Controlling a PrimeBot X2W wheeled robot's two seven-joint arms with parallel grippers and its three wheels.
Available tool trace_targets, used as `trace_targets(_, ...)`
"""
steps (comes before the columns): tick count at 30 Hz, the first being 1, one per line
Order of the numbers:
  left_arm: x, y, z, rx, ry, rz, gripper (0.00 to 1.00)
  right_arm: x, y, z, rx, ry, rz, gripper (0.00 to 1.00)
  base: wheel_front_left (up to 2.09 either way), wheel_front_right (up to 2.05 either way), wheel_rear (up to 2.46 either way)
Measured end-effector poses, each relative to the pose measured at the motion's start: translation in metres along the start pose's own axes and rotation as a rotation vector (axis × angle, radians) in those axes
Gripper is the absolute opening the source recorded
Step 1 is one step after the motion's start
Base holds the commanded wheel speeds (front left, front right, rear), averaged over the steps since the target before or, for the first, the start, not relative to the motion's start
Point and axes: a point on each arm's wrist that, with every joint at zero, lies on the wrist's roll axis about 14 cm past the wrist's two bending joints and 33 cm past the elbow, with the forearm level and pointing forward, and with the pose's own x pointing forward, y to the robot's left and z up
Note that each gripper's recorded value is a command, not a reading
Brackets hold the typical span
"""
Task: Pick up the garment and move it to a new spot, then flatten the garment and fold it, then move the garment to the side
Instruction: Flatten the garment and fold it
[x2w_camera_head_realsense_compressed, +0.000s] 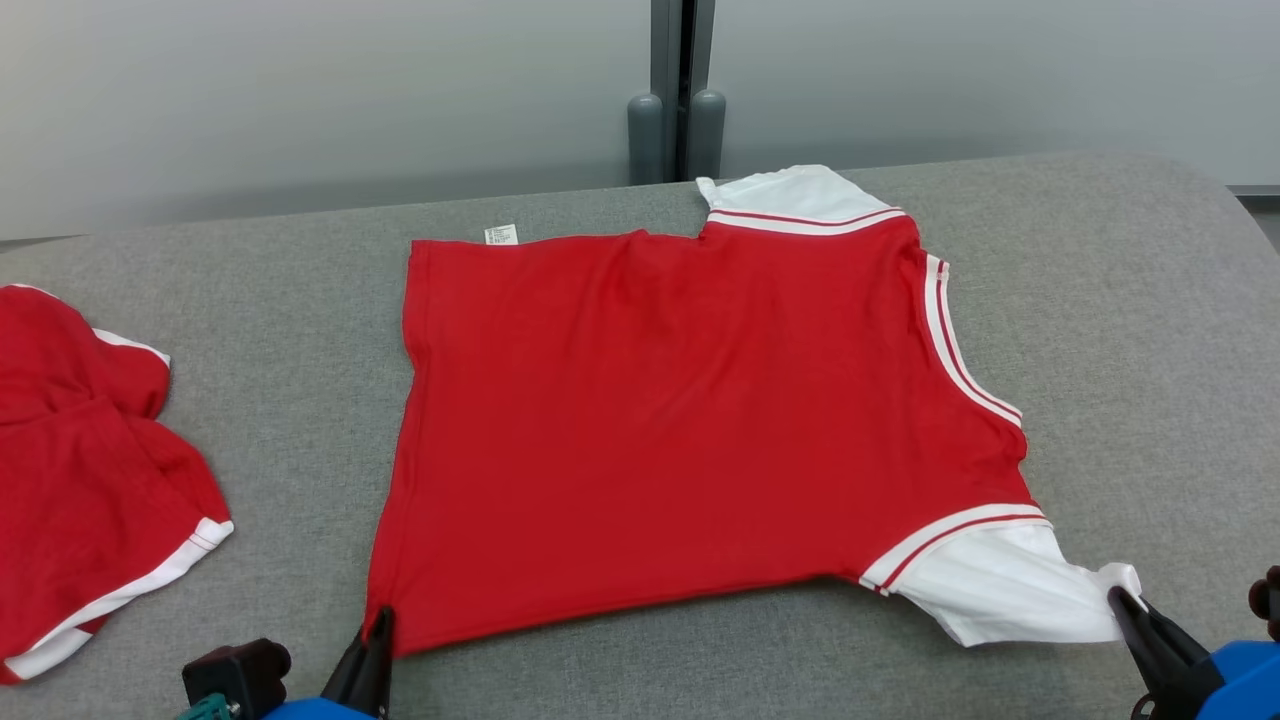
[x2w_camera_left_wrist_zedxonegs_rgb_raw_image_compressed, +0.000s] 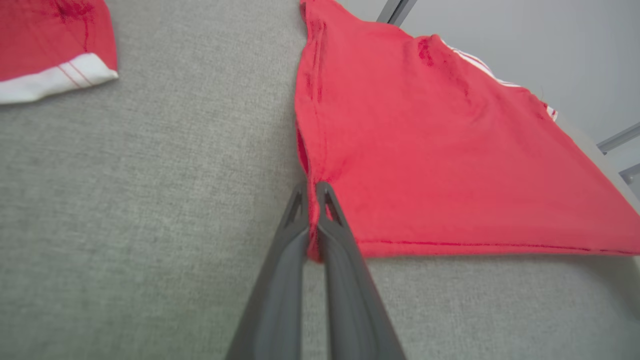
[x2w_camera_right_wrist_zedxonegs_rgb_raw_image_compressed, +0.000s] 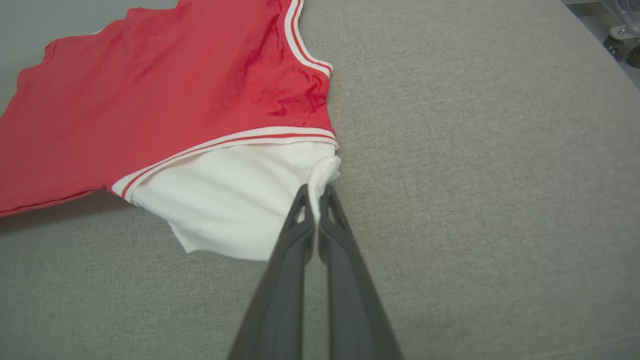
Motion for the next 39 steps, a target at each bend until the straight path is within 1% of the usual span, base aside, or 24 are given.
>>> trace_targets(2, -0.008, -0.003, -0.008, 0.019, 0.043, -0.001, 0.0, -0.002, 0.0, -0.002, -0.009, 0.016, -0.004, 0.0, 0.0, 0.0, 0.0)
trace_targets(5, -0.018, -0.01, -0.015, 0.021, 0.091, -0.009, 0.0, -0.004, 0.0, -0.003, -0.018, 0.033, -0.004, 0.0, 0.0, 0.0, 0.0)
trace_targets(10, -0.026, -0.012, -0.009, 0.044, 0.098, -0.006, 0.0, -0.007, 0.006, -0.01, -0.03, 0.081, 0.011, 0.0, 0.0, 0.0, 0.0)
trace_targets(17, -0.027, -0.011, 0.001, 0.088, 0.096, -0.008, 0.0, -0.009, 0.011, -0.005, -0.036, 0.078, 0.028, 0.0, 0.0, 0.0, 0.0)
trace_targets(19, -0.025, -0.013, 0.004, 0.105, 0.101, -0.021, 0.0, -0.01, 0.014, -0.001, -0.053, 0.073, 0.029, 0.0, 0.0, 0.0, 0.0)
trace_targets(22, -0.02, -0.021, 0.004, 0.132, 0.134, -0.066, 0.0, -0.008, 0.019, 0.015, -0.08, 0.031, 0.031, 0.0, 0.0, 0.0, 0.0)
trace_targets(27, -0.003, -0.032, 0.014, 0.176, 0.202, -0.128, 0.0, 0.006, 0.042, 0.043, -0.146, -0.016, 0.067, 0.0, 0.0, 0.0, 0.0)
trace_targets(31, 0.012, -0.047, 0.021, 0.106, 0.265, -0.198, 0.0, 0.021, 0.059, 0.062, -0.17, -0.042, 0.111, 0.0, 0.0, 0.0, 0.0)
trace_targets(33, 0.021, -0.046, 0.026, 0.104, 0.284, -0.204, 0.0, 0.03, 0.066, 0.068, -0.17, -0.045, 0.132, 0.0, 0.0, 0.0, 0.0)
trace_targets(35, 0.031, -0.048, 0.034, 0.06, 0.288, -0.215, 0.0, 0.041, 0.07, 0.073, -0.175, -0.041, 0.144, 0.0, 0.0, 0.0, 0.0)
trace_targets(39, 0.046, -0.042, 0.039, 0.018, 0.295, -0.193, 0.0, 0.061, 0.071, 0.079, -0.159, -0.036, 0.158, 0.0, 0.0, 0.0, 0.0)
